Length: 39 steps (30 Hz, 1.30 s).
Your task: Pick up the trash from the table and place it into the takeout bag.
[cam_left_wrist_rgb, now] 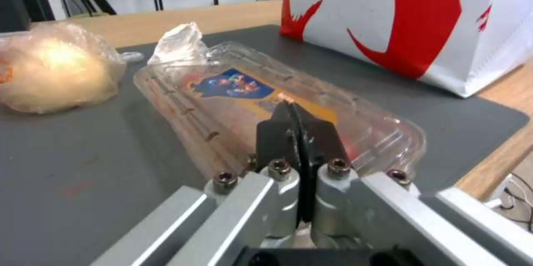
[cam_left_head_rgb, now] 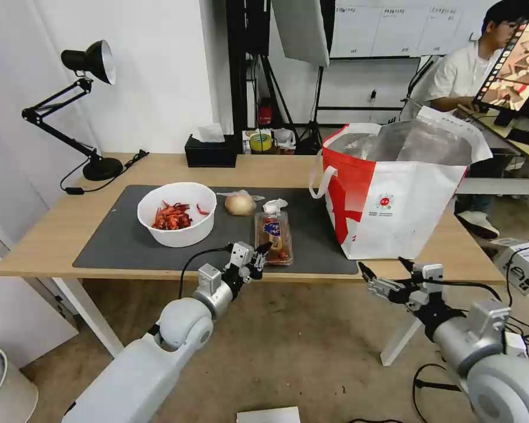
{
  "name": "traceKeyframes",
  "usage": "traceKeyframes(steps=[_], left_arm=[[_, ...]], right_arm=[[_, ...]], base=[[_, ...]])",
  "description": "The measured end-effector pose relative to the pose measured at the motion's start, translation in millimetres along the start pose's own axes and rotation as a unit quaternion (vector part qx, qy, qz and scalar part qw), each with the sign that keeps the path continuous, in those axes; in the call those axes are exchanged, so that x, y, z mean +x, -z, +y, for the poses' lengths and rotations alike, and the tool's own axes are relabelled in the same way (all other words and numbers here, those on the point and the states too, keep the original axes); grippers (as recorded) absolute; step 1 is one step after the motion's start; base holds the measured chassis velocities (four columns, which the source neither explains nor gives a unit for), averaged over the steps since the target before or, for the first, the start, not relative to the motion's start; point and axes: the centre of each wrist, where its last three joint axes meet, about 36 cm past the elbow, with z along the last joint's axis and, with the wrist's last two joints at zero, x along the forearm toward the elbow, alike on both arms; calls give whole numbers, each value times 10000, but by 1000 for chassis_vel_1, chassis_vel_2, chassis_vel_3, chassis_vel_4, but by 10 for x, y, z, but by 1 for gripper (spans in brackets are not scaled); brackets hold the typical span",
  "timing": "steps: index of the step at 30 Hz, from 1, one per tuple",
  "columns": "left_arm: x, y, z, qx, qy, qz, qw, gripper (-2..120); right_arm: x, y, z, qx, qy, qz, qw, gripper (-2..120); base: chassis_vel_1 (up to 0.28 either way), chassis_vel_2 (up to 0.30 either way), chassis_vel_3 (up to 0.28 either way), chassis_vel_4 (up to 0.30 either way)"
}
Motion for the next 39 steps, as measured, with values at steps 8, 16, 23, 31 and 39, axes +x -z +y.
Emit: traceKeyframes(steps=[8, 16, 23, 31, 39], left_arm=[[-43, -50, 21, -61, -51, 67, 9999, 0], [-101, -51, -4, -47, -92, 66, 9999, 0], [-89, -47, 64, -30, -11, 80, 10000, 0], [-26, -90, 107, 18, 73, 137, 9999, 0], [4, -60, 117, 35, 67, 91, 9999, 0]], right_arm=[[-257, 319, -146, -1233, 735, 79, 9896, 100], [-562, 442, -224, -1713, 856, 244, 9812, 100], [-1104, 446, -181, -2046, 844, 684, 9728, 100], [-1570, 332, -51, -2224, 776, 1106, 9656, 100], [-2017, 302, 127, -2232, 601, 1408, 9627, 100]], base=[[0, 0, 0, 0], [0, 0, 0, 0], [0, 0, 0, 0], [0, 0, 0, 0], [0, 0, 0, 0]])
